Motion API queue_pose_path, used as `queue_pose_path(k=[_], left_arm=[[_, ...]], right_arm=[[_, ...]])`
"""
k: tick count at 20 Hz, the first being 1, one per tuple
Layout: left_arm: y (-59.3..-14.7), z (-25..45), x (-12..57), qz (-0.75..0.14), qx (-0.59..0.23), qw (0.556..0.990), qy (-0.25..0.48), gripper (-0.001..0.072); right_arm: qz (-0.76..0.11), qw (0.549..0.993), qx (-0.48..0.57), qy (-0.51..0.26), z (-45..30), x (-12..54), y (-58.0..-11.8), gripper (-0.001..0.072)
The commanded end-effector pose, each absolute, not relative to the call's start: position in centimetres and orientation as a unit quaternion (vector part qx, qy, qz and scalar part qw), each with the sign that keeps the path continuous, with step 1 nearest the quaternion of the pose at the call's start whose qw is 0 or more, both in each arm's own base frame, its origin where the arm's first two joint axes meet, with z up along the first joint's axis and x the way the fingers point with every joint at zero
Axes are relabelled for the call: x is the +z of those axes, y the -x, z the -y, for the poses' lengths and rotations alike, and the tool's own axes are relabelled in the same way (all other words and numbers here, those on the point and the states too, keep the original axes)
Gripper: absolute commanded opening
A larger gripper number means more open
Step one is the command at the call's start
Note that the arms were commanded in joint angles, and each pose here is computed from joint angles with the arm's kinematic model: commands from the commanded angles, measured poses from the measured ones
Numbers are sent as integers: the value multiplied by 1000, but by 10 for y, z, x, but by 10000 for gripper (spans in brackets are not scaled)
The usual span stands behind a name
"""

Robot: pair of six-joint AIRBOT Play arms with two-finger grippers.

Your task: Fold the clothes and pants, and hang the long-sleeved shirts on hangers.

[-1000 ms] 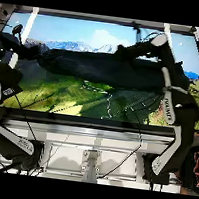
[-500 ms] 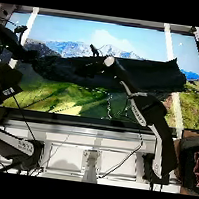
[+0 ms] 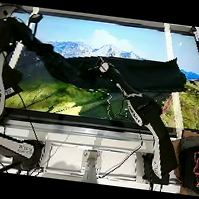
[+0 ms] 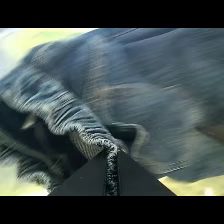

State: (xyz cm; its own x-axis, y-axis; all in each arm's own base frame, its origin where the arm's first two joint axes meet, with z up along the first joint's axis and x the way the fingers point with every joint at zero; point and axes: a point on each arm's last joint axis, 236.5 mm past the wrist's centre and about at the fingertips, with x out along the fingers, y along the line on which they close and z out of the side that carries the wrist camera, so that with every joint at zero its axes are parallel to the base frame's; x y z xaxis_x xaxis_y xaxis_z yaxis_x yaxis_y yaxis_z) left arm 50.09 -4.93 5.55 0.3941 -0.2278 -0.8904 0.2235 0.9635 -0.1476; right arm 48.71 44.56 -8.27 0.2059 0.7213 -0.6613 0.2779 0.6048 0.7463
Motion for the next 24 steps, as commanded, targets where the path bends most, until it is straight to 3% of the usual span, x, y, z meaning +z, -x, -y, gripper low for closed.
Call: queue_pose_path(k=[1,4,6,11,17,18,20,21,24], left_arm=[[-511,105,70,-492,-181,852,-8,26],[-524,147,85,-442,-207,873,-16,24],[-532,198,103,-393,-244,887,8,24],[-525,353,133,-282,-334,893,106,23],[-484,480,66,-286,-364,873,155,30],[-482,493,64,-274,-360,874,176,108],[-478,508,70,-251,-357,876,205,361],[-476,511,74,-246,-360,876,205,392],[-480,501,96,-230,-362,881,200,392]], right_arm=[[-555,710,173,-397,-408,-34,-522,15],[-496,806,124,-298,-300,21,-563,16],[-482,828,96,-272,-233,45,-577,16],[-474,837,39,-270,-115,70,-586,17],[-508,812,-14,-287,-43,56,-571,39],[-514,809,-17,-286,-37,54,-569,88],[-526,809,-4,-261,-32,51,-562,243],[-528,809,-4,-260,-31,50,-561,250],[-518,809,13,-278,-41,56,-566,250]])
